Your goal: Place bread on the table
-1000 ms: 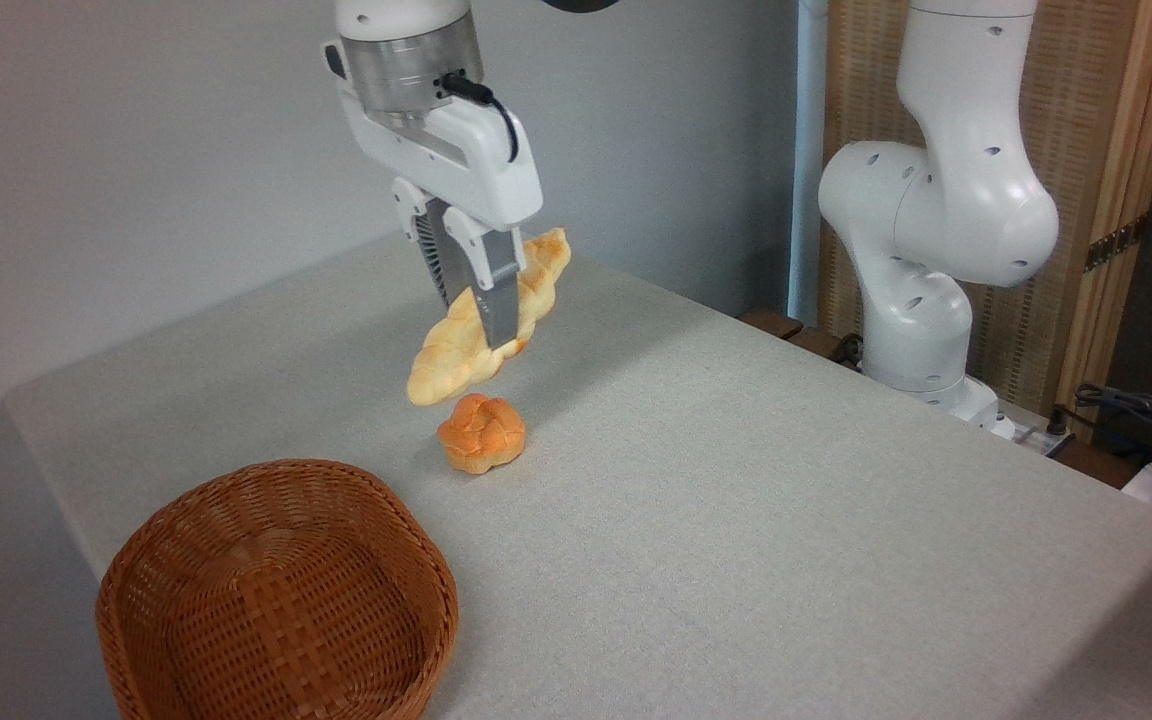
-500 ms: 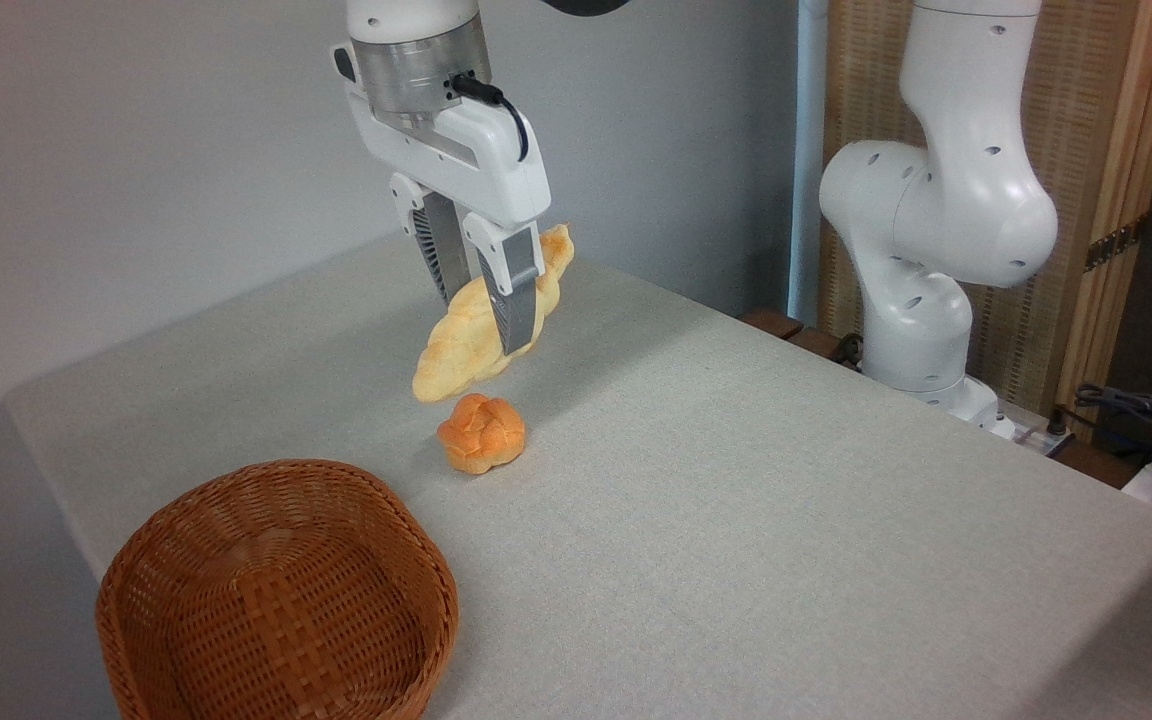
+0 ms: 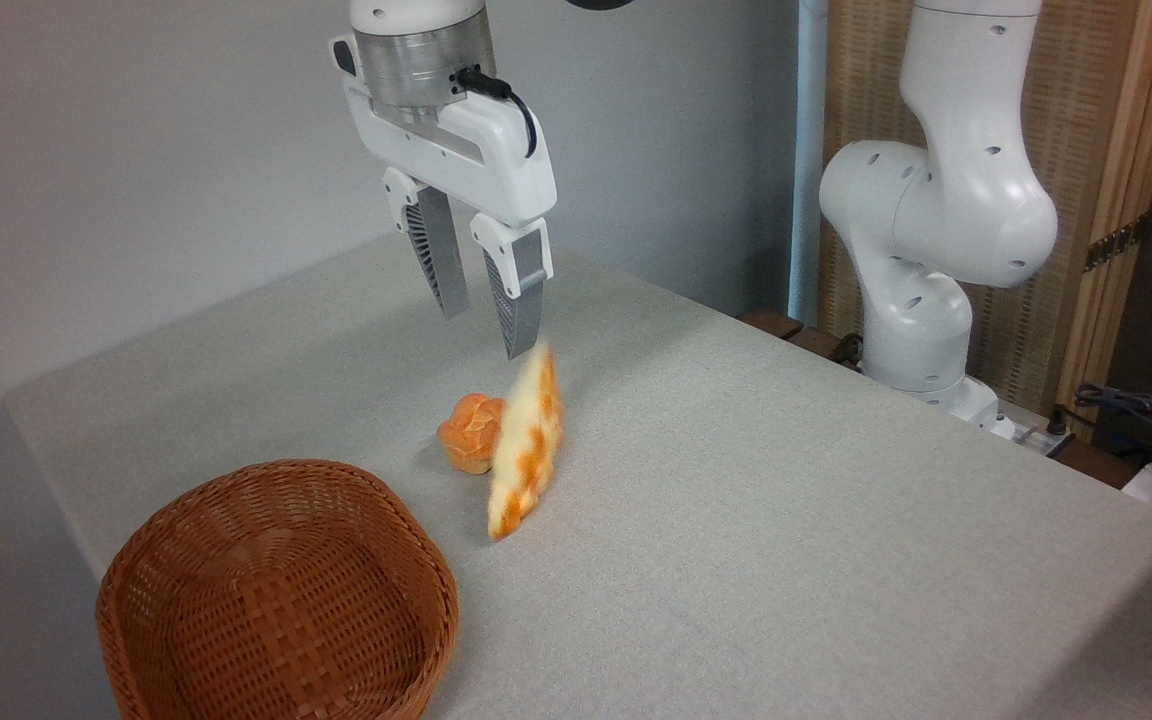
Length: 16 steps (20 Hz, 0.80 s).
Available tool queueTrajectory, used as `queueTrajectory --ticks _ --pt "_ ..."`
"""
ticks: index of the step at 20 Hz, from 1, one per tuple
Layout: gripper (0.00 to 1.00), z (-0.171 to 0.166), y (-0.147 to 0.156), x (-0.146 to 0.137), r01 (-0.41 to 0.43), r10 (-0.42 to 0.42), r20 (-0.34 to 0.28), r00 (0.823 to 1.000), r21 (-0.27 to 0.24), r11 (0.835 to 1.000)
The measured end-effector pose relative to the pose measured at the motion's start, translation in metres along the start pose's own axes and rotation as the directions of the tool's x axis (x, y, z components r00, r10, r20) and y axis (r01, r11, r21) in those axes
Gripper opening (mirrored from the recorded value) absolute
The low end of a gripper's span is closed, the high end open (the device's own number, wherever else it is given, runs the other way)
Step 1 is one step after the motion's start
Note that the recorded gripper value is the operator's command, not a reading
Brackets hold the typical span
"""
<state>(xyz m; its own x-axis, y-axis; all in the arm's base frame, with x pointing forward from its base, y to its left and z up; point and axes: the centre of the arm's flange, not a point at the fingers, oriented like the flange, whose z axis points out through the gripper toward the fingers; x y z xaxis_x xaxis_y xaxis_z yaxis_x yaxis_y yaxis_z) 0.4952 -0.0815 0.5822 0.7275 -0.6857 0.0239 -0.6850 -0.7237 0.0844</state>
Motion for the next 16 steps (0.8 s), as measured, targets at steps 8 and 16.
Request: queueTrajectory --ticks 8,16 --pt "1.00 -0.020 -0.017 -0.009 0.034 -0.033 -0.052 0.998 0.028 0.999" --pt "1.00 -0.054 -0.028 -0.012 0.056 -0.046 -0.129 0.991 0.077 0.995"
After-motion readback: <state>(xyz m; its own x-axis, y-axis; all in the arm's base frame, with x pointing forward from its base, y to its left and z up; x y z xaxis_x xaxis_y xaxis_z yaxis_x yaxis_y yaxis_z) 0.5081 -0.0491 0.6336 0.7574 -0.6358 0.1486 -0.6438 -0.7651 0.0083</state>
